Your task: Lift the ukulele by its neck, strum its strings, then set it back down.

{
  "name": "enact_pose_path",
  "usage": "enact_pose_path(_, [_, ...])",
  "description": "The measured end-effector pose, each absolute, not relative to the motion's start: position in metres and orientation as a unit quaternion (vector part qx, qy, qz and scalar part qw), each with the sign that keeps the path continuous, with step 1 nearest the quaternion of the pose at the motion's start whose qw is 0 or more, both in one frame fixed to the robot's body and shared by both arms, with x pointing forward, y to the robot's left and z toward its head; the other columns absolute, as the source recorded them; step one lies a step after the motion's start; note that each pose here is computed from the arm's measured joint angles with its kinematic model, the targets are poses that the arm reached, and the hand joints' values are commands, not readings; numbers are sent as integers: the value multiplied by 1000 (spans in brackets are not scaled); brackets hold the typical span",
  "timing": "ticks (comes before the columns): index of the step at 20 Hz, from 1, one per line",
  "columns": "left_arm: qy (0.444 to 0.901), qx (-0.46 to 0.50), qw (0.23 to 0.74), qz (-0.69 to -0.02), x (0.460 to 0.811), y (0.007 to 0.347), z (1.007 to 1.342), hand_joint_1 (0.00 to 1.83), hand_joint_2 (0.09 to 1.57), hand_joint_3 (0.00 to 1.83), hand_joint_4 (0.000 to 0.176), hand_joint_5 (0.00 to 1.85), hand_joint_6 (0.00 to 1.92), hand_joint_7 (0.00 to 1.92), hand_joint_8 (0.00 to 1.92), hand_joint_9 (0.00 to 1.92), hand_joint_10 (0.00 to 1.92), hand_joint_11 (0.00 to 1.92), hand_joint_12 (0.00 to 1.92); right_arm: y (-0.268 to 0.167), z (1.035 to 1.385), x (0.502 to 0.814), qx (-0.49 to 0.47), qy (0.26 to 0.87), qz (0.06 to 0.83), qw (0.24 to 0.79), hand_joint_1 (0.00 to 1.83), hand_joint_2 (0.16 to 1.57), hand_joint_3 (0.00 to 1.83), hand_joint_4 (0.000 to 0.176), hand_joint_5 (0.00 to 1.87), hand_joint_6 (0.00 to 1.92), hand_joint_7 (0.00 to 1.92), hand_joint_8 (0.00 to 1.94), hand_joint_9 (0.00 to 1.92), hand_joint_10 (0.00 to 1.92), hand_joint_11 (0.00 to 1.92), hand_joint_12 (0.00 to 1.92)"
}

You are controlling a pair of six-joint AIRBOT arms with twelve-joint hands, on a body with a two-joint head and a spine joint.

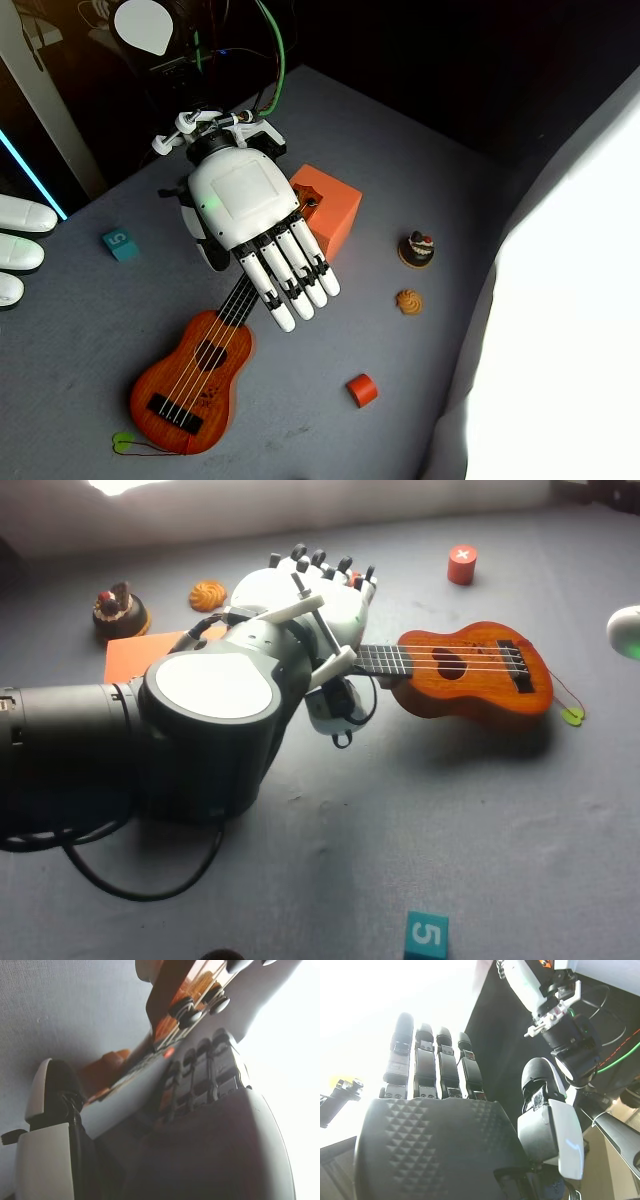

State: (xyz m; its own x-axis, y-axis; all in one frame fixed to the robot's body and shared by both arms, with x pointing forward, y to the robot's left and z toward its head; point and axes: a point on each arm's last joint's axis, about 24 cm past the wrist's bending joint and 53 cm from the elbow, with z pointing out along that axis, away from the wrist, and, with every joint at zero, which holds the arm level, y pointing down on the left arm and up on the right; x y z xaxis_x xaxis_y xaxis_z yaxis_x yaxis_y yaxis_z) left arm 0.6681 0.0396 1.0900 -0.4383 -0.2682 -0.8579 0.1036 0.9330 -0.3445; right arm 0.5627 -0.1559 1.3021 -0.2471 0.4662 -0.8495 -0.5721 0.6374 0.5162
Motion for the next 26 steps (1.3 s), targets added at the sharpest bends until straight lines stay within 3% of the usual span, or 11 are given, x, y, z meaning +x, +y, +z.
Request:
enact_pose_path(4, [832,-47,526,-173,672,39,1080,887,1052,0,0,0,0,0,0,0,0,0,0,-156,1302,563,-40,666,424,612,17,1274,1,0,165,11,134,2,147,6,0,595])
enact_pose_path(18, [836,-32,520,-170,673,32,1053,849,1080,5,0,0,0,0,0,0,0,0,0,-156,1302,563,-40,666,424,612,18,1273,0,0,190,12,169,5,162,7,0,660])
enact_pose_path(24, [834,-27,524,-170,676,31,1053,823,1122,18,0,0,0,0,0,0,0,0,0,-156,1302,563,-39,666,424,612,0,1288,2,0,121,1,106,1,113,6,0,475])
enact_pose_path(26, [834,-26,524,-171,677,31,1053,849,1107,8,0,0,0,0,0,0,0,0,0,-156,1302,563,-40,666,424,612,2,1286,1,0,136,5,127,2,137,16,0,558])
